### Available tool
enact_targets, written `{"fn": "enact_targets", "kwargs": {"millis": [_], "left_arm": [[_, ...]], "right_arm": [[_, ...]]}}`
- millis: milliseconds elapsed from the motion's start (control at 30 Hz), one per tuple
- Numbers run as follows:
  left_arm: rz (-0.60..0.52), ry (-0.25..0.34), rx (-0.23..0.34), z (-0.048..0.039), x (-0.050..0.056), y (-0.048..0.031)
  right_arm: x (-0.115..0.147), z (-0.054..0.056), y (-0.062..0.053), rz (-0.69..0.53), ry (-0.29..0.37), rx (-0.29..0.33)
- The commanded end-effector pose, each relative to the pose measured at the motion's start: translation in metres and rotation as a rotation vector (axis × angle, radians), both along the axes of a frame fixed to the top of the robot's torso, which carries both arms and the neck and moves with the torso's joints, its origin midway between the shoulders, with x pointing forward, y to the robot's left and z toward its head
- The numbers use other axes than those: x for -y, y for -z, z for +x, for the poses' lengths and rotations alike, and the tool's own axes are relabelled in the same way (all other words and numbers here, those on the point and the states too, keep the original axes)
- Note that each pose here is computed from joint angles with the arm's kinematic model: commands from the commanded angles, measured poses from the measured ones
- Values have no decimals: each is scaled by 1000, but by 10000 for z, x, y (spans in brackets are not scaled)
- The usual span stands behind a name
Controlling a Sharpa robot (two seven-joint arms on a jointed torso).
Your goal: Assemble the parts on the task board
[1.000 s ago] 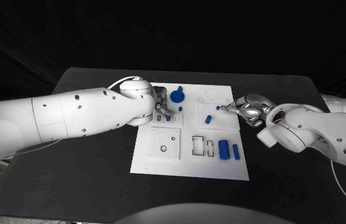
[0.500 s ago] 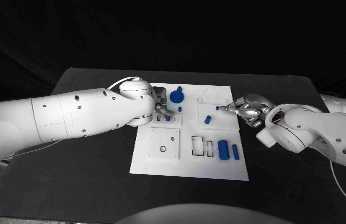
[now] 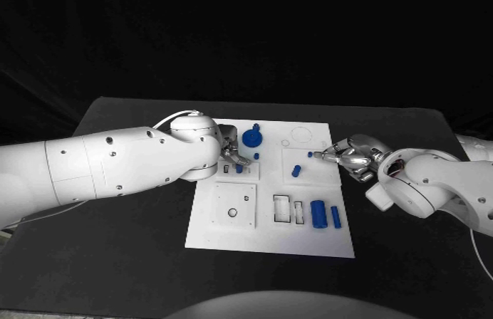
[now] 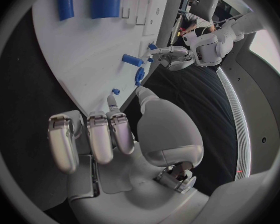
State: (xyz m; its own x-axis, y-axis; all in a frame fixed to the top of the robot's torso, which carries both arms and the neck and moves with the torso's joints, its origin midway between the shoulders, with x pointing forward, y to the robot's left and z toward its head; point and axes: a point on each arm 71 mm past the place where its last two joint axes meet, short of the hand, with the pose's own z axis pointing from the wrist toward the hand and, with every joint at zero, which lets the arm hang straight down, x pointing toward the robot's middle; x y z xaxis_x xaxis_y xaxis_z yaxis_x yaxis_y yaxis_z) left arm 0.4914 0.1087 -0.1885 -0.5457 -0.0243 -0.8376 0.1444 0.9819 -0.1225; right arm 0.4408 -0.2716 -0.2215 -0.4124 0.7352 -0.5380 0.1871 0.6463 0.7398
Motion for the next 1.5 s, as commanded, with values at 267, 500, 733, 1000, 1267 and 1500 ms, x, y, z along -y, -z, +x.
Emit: {"fn": "enact_targets", "kwargs": {"millis": [267, 500, 733, 1000, 1267, 1500], "left_arm": [[50, -107, 13, -4, -88, -4], [30, -109, 34, -16, -100, -23], [-12, -110, 62, -6, -115, -45], [-76, -110, 103, 10, -141, -82], [-113, -113, 83, 11, -164, -76], [-117, -114, 45, 11, -187, -51]], "right_arm": [[-9, -1, 4, -3, -13, 9], [-9, -1, 7, -3, -14, 8], [-5, -3, 10, -4, -14, 6], [-2, -5, 13, -4, -14, 5], [-9, -5, 15, -4, -15, 4], [-10, -6, 16, -4, -15, 3]]}}
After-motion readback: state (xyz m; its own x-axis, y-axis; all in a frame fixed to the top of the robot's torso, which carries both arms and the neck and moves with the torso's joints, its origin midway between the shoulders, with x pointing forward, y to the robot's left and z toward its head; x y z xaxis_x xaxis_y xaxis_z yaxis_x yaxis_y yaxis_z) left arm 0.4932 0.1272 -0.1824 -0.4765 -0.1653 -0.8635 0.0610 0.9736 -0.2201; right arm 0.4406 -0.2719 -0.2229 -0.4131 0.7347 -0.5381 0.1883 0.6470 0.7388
